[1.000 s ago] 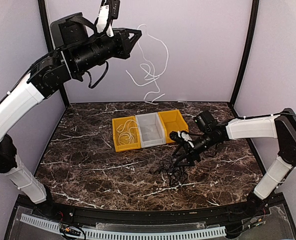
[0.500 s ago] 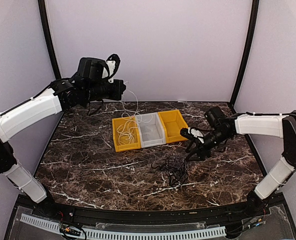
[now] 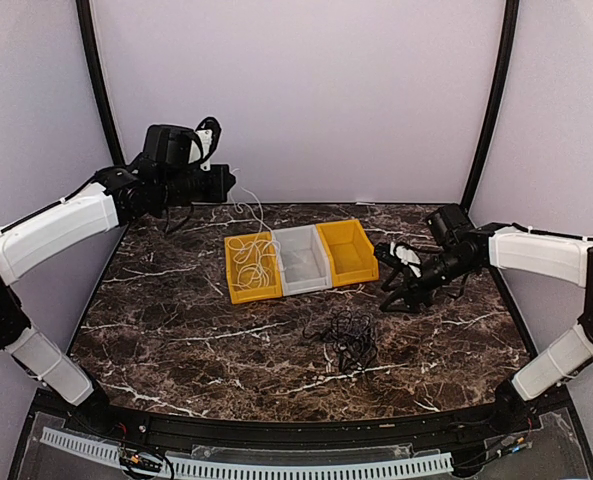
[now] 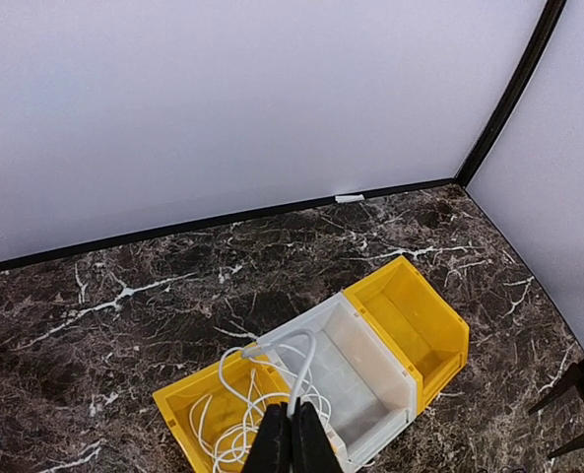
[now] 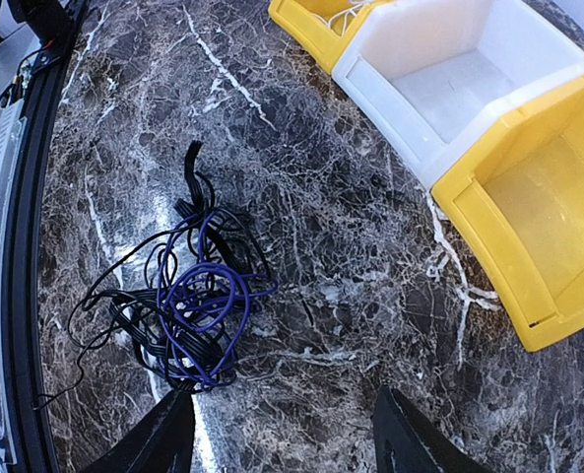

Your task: Untangle the cables

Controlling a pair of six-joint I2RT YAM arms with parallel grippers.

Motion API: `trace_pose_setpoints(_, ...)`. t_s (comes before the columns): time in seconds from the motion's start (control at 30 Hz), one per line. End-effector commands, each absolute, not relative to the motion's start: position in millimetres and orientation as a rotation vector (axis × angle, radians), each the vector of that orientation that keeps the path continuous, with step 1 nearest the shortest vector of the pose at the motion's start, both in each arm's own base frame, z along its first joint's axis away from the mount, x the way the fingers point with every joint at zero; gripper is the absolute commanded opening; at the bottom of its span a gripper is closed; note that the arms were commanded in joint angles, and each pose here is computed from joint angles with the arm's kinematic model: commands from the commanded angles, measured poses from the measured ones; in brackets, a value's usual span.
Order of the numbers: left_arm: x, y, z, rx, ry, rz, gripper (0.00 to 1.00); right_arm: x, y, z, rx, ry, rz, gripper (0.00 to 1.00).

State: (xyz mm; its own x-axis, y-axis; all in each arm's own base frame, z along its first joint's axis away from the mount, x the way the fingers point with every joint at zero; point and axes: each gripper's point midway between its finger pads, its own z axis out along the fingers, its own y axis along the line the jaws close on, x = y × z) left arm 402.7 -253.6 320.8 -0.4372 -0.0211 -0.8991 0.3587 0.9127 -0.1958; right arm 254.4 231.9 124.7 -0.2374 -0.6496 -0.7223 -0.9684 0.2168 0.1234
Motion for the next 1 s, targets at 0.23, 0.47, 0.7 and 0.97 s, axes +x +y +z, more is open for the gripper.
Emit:
trace_pose_setpoints(0.23, 413, -269, 240, 0.251, 2.122, -0.521, 0.0, 255, 228, 111, -1.486, 2.005, 0.776, 0.64)
trace_pose_setpoints(0.47, 418, -298, 165, 0.282, 2.262, -0.624, 0.0, 255, 227, 109, -1.491, 2.005, 0.777, 0.64)
trace_pose_setpoints(0.7, 413, -305, 107, 0.251, 2.399, -0.648, 0.0, 254, 227, 104, -1.499, 2.016, 0.783, 0.63)
trace_pose_setpoints(0.97, 401, -303, 93, 0.242, 2.485, -0.65, 0.12, 253, 228, 101, -1.504, 2.026, 0.794, 0.63)
